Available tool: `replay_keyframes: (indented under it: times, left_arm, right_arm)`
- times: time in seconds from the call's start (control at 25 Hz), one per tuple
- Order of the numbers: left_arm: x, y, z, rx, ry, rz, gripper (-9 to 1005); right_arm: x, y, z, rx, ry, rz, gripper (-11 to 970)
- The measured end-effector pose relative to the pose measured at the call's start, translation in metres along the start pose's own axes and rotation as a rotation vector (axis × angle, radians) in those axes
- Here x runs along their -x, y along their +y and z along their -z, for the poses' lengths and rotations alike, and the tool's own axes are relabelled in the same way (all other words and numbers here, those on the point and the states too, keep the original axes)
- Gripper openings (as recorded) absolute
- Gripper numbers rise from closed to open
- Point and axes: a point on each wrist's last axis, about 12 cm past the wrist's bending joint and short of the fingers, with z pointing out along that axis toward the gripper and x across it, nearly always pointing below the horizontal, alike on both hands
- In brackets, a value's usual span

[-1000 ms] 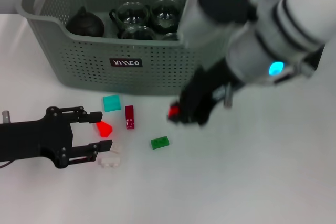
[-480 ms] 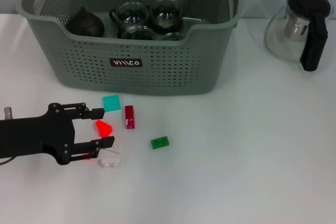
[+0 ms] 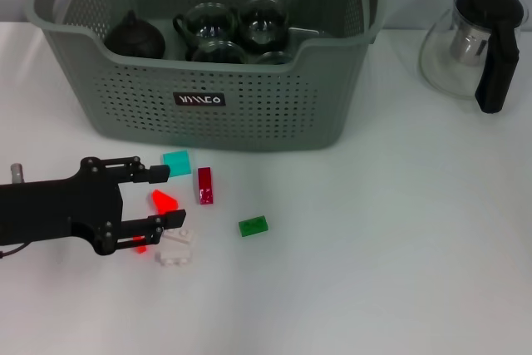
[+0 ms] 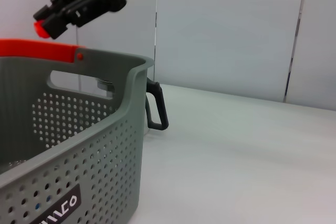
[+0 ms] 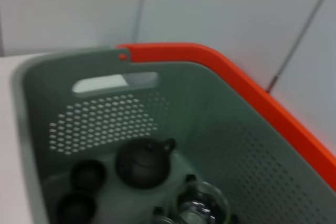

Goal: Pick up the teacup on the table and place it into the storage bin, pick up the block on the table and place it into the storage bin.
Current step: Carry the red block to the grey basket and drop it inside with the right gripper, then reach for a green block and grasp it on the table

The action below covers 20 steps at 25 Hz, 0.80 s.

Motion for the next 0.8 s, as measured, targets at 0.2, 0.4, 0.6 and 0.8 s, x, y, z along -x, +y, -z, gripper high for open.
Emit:
replay_keyframes:
  times: [0.2,0.4,0.6,0.8]
  left_arm:
    - [0.000,0.000,0.000,-0.001,0.000,0.001,648]
    - [0.000,0.000,0.000,-0.002,-0.001,0.001,649]
    - [-0.001,0.000,0.000,-0.002,-0.001,0.002,649]
    - [-0.001,-0.001,0.001,0.001,-0.001,0.001,649]
  right_arm:
    - [-0.007,-0.002,-0.003,-0.024,0.012,-0.007,230]
    - [-0.013,-0.003,-0.005,-0.042,0.033,-0.007,274]
    - [-0.016,0.001,-0.002,-0.059,0.015,0.010,475]
    - [-0.012,0.017,0.018,-0.009,-0.069,0.029,582]
